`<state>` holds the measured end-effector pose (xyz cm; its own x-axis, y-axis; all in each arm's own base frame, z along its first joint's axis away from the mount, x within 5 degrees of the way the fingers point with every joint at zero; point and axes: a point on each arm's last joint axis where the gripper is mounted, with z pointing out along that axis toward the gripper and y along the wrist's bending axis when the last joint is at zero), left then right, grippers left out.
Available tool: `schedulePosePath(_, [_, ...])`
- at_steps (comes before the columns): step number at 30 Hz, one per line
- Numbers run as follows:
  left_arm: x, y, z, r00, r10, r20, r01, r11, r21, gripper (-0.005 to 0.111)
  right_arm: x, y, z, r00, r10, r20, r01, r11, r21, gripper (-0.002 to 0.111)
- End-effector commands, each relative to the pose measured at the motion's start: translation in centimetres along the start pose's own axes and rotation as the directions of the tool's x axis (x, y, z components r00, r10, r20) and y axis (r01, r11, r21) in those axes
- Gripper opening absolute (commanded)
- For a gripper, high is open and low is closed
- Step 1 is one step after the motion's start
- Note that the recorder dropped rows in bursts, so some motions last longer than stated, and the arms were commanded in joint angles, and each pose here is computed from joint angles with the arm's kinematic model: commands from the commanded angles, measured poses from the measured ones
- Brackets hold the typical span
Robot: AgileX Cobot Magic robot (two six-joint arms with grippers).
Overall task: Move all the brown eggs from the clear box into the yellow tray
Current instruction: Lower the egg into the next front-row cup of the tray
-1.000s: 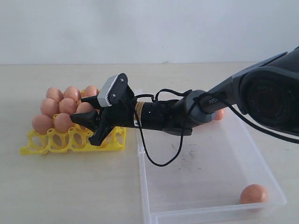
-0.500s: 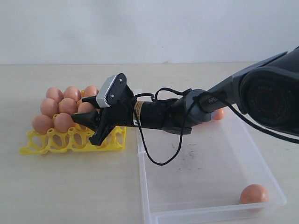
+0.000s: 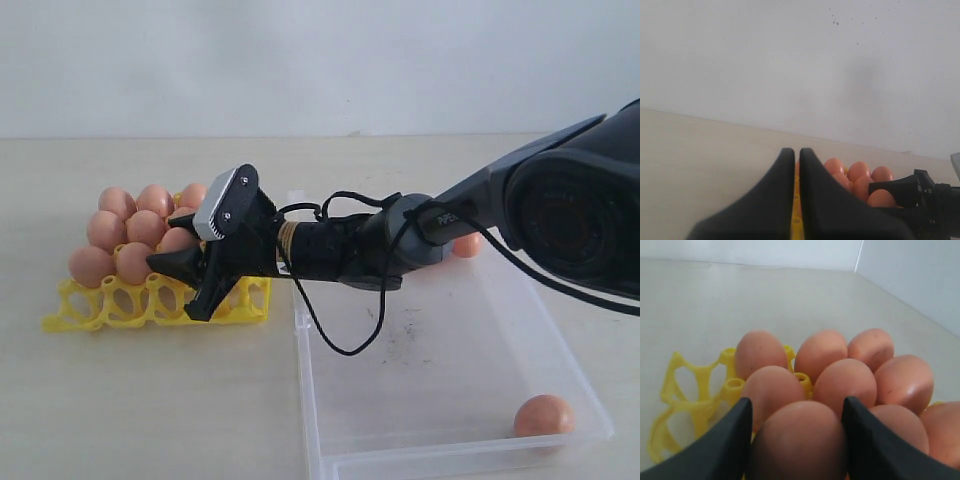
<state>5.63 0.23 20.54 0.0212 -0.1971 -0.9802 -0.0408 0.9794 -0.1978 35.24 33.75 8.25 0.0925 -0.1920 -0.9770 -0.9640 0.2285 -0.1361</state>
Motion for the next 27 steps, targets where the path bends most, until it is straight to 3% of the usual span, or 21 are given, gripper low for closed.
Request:
schedulePosePath(1, [-0.15, -0.06, 0.01, 1.000, -0.002, 0.005, 0.002, 1.000, 0.006, 0.004, 0.20, -0.06, 0.10, 1.000, -0.002, -0.007, 0.002, 1.000, 0.005, 0.000])
schedulePosePath(10, [-0.15, -0.06, 0.01, 1.000, -0.002, 0.005, 0.002, 1.000, 0.006, 0.004, -0.13, -0.17, 0.09, 1.000, 0.010, 0.029, -0.011, 1.000, 0.016, 0.003])
schedulePosePath(14, [-0.15, -0.06, 0.01, 1.000, -0.002, 0.005, 0.002, 1.000, 0.006, 0.004, -0.18, -0.16, 0.09, 0.999, 0.009, 0.035, -0.009, 1.000, 0.015, 0.020])
schedulePosePath(20, [-0.15, -0.06, 0.01, 1.000, -0.002, 0.005, 0.002, 1.000, 0.006, 0.004, -0.24, -0.32, 0.08, 0.999, 0.025, 0.042, -0.026, 0.999, 0.033, 0.056])
schedulePosePath(27, [-0.15, -0.06, 0.01, 1.000, -0.002, 0.005, 0.002, 1.000, 0.006, 0.004, -0.41, -0.49, 0.07, 0.996, 0.057, 0.062, -0.060, 0.997, 0.049, 0.059])
